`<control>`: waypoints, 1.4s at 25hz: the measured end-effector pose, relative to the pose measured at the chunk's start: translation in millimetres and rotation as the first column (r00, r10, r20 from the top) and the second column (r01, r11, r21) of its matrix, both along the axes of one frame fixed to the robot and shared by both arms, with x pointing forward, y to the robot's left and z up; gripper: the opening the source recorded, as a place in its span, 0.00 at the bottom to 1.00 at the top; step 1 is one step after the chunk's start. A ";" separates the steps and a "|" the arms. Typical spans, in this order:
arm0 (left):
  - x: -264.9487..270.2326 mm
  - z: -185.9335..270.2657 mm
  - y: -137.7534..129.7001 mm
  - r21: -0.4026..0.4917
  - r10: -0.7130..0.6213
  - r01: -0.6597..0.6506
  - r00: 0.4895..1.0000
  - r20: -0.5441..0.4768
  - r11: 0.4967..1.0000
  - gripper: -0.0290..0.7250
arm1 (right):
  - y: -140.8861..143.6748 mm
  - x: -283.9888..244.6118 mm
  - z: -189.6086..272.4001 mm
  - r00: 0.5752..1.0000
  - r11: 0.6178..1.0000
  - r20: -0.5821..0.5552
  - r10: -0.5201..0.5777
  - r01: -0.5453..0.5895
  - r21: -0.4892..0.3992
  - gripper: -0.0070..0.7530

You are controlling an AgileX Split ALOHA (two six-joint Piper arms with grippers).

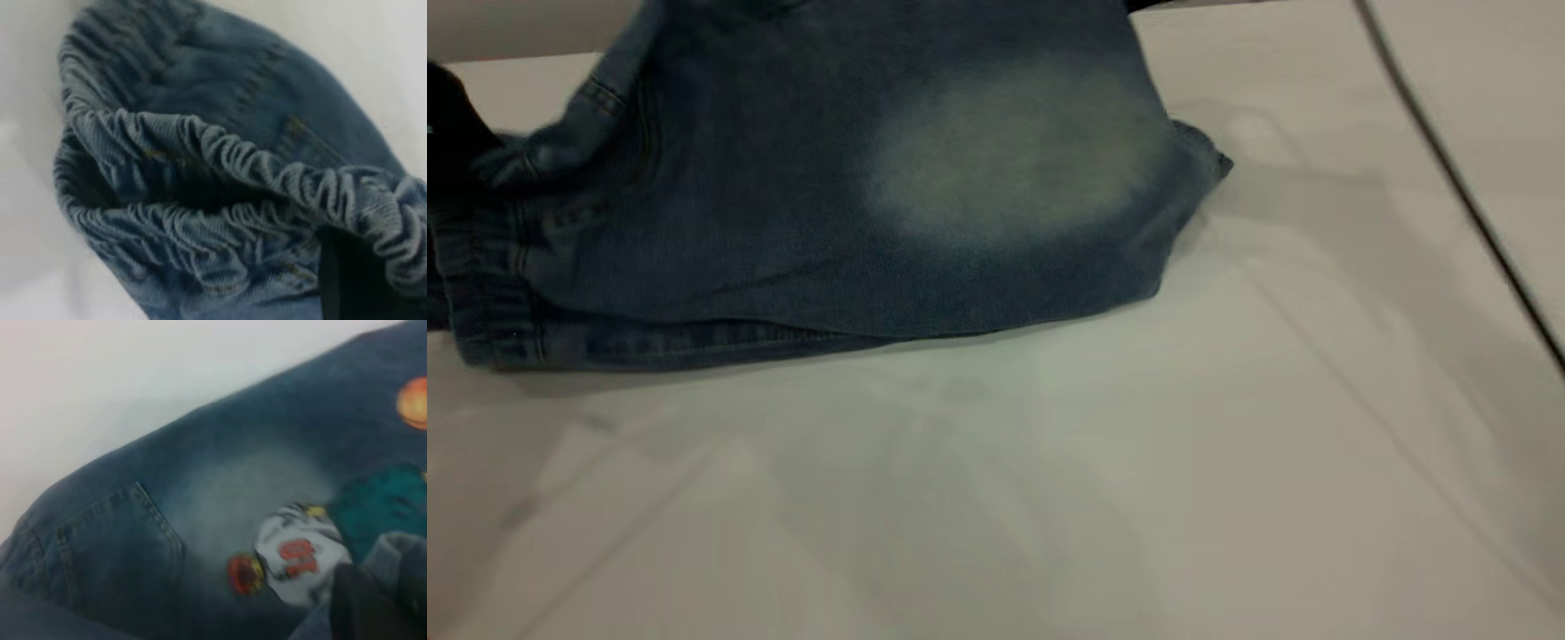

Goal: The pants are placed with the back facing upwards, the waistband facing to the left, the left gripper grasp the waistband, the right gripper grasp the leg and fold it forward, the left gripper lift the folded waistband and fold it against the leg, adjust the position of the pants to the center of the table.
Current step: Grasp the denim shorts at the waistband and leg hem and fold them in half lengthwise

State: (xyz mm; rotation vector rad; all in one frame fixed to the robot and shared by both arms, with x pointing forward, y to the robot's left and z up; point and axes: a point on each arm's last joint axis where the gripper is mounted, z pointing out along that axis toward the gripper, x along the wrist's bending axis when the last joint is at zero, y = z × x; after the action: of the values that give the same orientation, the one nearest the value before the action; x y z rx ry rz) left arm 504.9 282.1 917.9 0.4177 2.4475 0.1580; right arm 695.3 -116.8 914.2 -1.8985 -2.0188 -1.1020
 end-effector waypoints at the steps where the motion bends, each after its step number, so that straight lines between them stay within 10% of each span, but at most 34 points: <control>1: 0.9 -3.4 1.8 0.012 0.018 -0.018 1.000 -0.005 1.000 0.22 | 5.3 2.9 -4.8 1.000 1.000 0.002 0.009 -0.009 0.000 0.02; 14: 7.9 -25.7 19.4 0.257 0.036 -0.030 0.999 -0.017 0.966 0.22 | 9.5 16.1 -38.0 0.996 0.994 0.052 0.071 -0.066 -0.085 0.08; 19: 7.8 -26.0 18.9 0.295 -0.024 0.034 0.999 -0.038 0.955 0.28 | 9.7 15.4 -38.2 0.993 0.991 0.061 0.098 -0.092 -0.096 0.32; 26: 9.3 -25.5 16.7 0.417 -0.231 0.249 0.968 -0.095 0.874 0.61 | 11.6 10.2 -37.4 0.983 0.980 0.048 0.179 -0.173 -0.099 0.72; 35: 6.3 -25.4 32.6 0.473 -0.371 0.424 0.906 -0.205 0.772 0.71 | 13.6 4.0 -37.4 0.974 0.972 -0.001 0.225 -0.224 -0.077 0.78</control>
State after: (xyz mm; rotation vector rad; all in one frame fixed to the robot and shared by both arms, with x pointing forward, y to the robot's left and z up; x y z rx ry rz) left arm 511.2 314.7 892.5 1.1958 2.3221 0.6223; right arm 699.3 -103.1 876.7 -1.6479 -2.2430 -0.9894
